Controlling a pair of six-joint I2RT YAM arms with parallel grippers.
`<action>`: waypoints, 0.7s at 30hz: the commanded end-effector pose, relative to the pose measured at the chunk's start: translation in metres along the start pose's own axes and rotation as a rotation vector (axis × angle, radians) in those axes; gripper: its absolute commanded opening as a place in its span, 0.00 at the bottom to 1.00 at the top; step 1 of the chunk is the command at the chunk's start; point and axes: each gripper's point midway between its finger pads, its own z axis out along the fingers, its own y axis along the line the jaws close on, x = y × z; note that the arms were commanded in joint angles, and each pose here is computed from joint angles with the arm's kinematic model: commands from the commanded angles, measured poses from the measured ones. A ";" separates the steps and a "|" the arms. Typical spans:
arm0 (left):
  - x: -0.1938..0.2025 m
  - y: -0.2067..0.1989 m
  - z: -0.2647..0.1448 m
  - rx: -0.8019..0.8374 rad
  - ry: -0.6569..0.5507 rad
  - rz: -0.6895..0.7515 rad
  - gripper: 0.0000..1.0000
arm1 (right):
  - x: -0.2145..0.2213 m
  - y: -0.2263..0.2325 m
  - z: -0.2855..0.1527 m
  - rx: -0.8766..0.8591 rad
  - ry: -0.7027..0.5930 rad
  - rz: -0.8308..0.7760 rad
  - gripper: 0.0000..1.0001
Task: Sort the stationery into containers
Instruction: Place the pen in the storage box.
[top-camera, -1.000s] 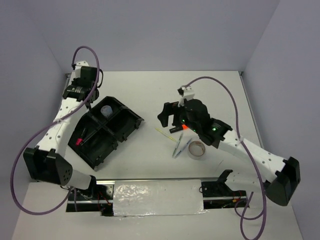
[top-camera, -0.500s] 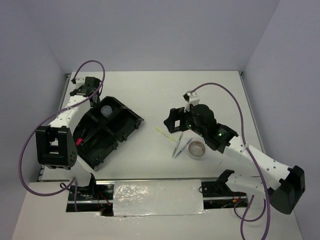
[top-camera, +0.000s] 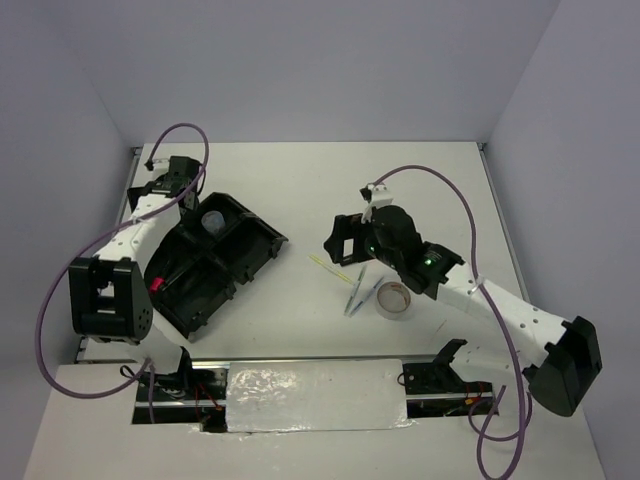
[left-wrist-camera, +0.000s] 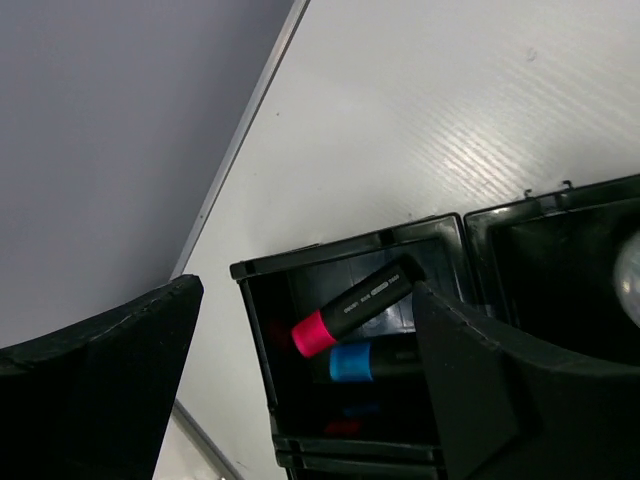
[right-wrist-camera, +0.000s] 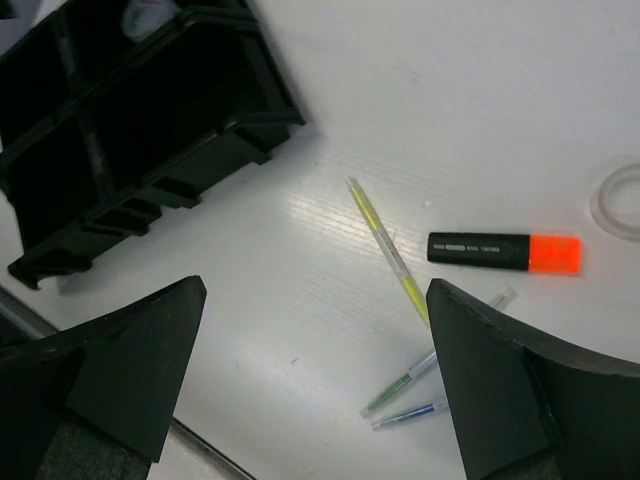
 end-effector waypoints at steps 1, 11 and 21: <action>-0.022 0.015 -0.031 0.074 -0.091 -0.106 0.99 | -0.016 -0.021 0.008 0.171 -0.024 0.099 1.00; -0.027 0.010 -0.104 0.304 -0.286 -0.144 0.99 | 0.002 -0.092 0.038 0.682 0.033 0.323 0.80; -0.021 -0.010 -0.121 0.480 -0.299 -0.136 0.99 | 0.052 -0.132 0.074 0.961 0.140 0.451 0.72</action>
